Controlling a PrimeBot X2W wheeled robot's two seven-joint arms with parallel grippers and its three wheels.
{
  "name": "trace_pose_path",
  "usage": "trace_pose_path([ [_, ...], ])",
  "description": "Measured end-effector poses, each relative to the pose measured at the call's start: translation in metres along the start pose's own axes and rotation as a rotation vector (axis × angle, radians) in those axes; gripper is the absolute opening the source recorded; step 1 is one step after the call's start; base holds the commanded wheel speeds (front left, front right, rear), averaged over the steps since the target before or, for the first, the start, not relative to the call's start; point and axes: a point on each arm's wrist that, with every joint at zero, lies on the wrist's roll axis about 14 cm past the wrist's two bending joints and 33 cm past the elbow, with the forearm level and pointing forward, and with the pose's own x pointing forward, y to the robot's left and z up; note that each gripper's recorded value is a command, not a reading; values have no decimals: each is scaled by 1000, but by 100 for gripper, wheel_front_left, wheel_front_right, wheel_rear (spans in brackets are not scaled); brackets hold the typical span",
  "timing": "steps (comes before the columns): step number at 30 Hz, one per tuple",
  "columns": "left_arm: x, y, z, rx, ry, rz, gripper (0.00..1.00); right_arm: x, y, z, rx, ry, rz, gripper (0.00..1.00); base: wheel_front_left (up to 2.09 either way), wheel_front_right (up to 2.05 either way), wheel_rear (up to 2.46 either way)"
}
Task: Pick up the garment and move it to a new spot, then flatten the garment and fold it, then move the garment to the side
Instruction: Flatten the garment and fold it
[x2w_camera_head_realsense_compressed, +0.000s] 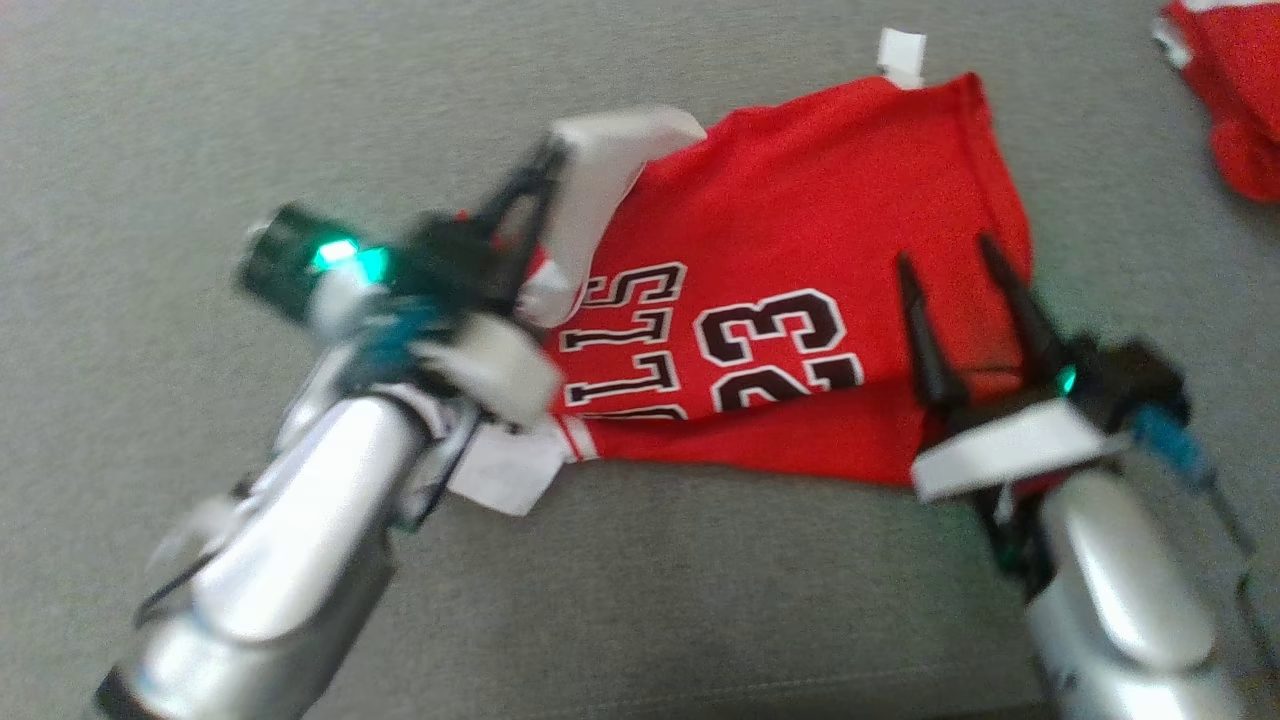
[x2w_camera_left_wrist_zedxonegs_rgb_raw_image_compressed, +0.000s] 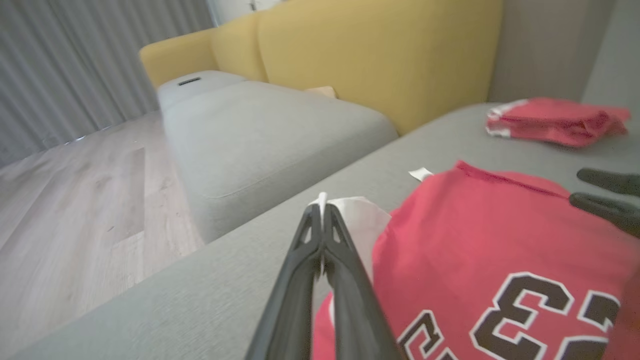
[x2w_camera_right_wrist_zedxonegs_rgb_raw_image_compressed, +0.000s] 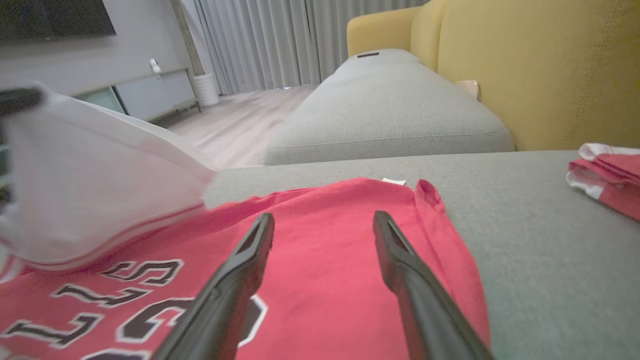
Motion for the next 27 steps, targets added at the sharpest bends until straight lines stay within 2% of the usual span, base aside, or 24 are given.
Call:
trace_pose_path([
  [2, -16, 27, 2, -78, -33, 90, 0, 18, -10, -2, -44, 52, 4, 100, 0, 0, 0],
  [5, -32, 52, 3, -141, -56, 167, 0, 46, -33, -2, -104, 161, -28, 100, 0, 0, 0],
  [8, -40, 66, 1, -156, -53, 204, 0, 70, -46, -1, -111, 268, -62, 100, 0, 0, 0],
  [13, -43, 71, -6, -168, -39, 214, 0, 95, -59, 1, -141, 400, -99, 100, 0, 0, 0],
  [19, -45, 70, -9, -170, -33, 206, 0, 93, -81, -18, -132, 549, -173, 100, 0, 0, 0],
  [27, -45, 73, -14, -166, -29, 210, 0, 104, -70, -27, -50, 578, -168, 100, 0, 0, 0],
])
